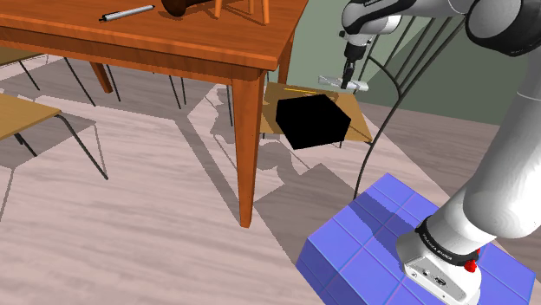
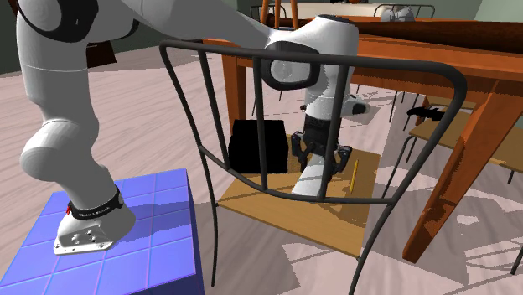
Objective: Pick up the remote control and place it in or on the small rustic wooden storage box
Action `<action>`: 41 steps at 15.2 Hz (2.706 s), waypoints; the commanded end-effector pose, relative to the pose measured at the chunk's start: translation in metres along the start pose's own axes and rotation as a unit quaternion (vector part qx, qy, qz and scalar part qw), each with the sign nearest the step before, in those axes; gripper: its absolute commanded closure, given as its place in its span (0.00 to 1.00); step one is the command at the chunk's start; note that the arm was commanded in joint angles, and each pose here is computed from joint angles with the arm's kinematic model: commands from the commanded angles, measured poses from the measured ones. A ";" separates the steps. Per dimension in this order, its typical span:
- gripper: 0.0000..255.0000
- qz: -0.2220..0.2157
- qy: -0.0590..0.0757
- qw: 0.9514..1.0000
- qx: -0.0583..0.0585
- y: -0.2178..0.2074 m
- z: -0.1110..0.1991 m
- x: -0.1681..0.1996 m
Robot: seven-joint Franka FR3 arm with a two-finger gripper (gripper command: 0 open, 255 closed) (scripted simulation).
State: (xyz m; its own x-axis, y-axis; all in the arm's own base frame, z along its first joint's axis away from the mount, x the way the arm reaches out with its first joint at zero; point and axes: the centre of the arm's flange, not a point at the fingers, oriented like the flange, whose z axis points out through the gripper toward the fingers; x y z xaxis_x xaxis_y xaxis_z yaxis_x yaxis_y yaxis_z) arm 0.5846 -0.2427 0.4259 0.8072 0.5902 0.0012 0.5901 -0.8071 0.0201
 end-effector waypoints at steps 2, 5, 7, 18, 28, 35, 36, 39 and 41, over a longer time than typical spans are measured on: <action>1.00 0.000 0.000 1.000 0.000 0.000 -0.016 0.000; 1.00 0.000 0.000 1.000 0.000 0.001 -0.032 0.000; 1.00 0.000 0.000 1.000 0.000 0.001 -0.043 0.000; 1.00 0.000 0.000 1.000 0.000 -0.060 -0.073 0.023; 1.00 0.000 0.000 1.000 0.000 -0.184 -0.076 0.070; 1.00 0.000 0.000 1.000 0.000 -0.249 -0.067 0.095; 1.00 0.000 0.000 1.000 0.000 -0.249 -0.062 0.095; 1.00 0.000 0.000 1.000 0.000 -0.250 -0.046 0.095; 1.00 0.000 0.000 1.000 0.000 -0.250 -0.035 0.095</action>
State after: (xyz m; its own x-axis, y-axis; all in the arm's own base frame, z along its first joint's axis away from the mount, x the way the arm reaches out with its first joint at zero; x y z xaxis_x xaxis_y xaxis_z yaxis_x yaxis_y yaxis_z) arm 0.5134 0.0152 0.4627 0.8072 0.5903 0.0004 0.5901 -0.8071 0.0197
